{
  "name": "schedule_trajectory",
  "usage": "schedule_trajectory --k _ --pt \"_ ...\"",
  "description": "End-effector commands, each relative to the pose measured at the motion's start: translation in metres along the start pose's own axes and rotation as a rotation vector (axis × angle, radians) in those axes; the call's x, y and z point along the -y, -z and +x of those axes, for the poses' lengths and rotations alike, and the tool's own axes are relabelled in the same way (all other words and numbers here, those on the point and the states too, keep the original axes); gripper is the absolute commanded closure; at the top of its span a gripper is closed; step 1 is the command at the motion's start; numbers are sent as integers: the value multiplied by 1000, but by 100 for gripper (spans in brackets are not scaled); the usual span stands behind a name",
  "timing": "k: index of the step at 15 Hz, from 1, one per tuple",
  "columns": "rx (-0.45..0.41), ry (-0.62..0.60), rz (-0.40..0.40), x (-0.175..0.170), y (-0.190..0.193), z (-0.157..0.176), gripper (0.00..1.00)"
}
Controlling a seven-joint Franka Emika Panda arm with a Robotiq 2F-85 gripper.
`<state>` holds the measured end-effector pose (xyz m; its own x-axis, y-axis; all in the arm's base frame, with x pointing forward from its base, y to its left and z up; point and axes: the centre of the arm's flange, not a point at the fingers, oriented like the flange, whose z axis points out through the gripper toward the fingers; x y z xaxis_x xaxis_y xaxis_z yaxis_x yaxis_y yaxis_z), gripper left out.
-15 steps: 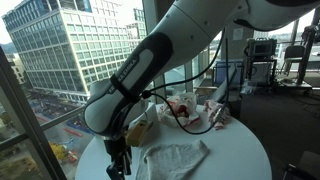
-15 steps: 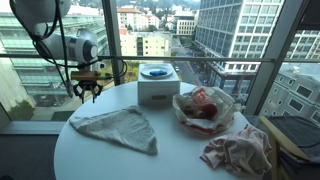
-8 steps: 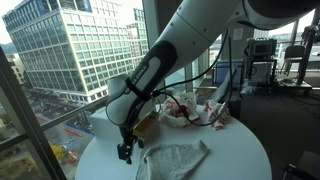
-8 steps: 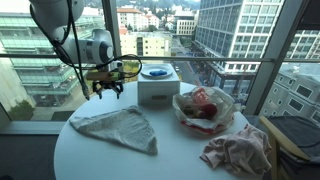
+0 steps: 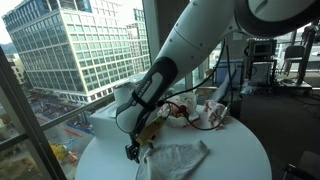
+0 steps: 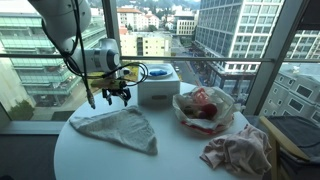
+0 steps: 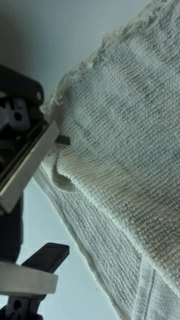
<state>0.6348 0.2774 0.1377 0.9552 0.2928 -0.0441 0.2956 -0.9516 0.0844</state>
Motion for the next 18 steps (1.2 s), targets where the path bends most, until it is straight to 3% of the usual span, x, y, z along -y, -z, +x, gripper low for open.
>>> schedule_trajectory --k 1,8,17,18 --pt "-29 -83 -24 -3 -7 25 0" --pt "-39 -186 -22 -29 -21 47 0" --pt "1 -218 -16 -27 -54 39 0" --pt "7 -221 -16 -27 -58 37 23"
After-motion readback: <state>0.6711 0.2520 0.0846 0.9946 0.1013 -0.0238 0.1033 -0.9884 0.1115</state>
